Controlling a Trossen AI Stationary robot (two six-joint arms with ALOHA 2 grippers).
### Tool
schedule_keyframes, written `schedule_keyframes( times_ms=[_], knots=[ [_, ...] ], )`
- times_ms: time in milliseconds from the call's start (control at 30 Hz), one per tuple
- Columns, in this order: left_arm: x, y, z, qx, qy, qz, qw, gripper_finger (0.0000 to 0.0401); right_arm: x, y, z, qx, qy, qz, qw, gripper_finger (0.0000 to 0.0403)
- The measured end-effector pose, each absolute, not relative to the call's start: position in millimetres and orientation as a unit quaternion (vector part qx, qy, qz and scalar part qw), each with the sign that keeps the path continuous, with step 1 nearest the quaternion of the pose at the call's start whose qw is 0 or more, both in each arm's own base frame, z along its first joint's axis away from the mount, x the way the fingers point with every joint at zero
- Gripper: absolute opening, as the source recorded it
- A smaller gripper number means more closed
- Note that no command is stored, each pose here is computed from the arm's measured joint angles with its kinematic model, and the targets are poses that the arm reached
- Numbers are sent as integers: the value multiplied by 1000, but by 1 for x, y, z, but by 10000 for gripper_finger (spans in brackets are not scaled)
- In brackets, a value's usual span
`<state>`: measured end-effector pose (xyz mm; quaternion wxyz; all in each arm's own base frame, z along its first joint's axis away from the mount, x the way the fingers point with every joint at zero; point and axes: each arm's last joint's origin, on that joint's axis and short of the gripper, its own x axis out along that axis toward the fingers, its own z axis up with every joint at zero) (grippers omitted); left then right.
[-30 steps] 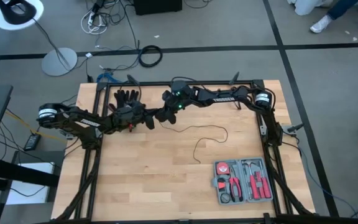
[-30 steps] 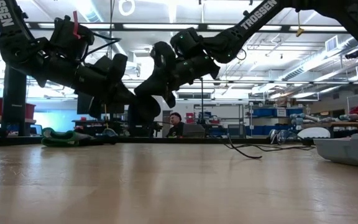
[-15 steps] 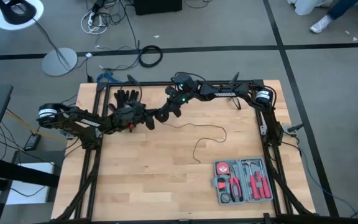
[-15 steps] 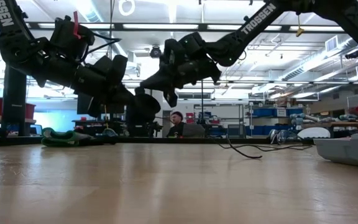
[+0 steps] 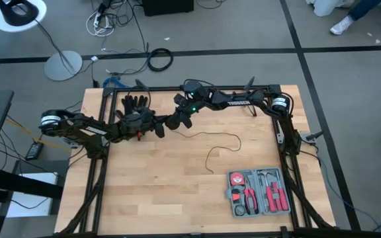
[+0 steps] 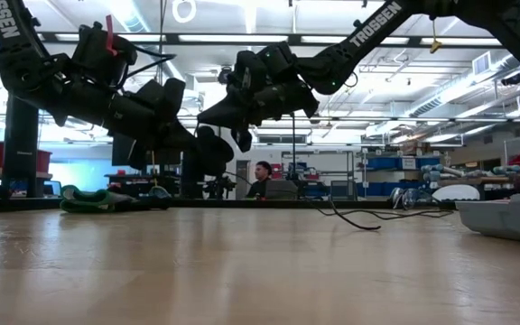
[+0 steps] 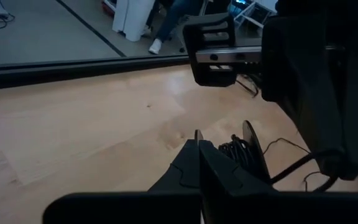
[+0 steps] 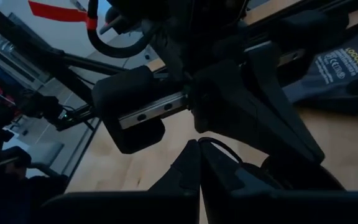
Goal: Coil cords
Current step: Coil the black wire
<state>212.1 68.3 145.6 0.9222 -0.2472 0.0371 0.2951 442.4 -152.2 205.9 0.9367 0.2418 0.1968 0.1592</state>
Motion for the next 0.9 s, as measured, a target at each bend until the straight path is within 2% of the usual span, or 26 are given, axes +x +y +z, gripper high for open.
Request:
schedule_keyframes(
  times_ms=[567, 900],
  knots=[
    [212, 69, 149, -187, 35, 304, 934, 0, 439, -160, 205, 255, 201, 153, 933, 1],
    [212, 68, 145, -203, 56, 285, 935, 0, 427, -181, 202, 303, 218, 155, 915, 1]
  ],
)
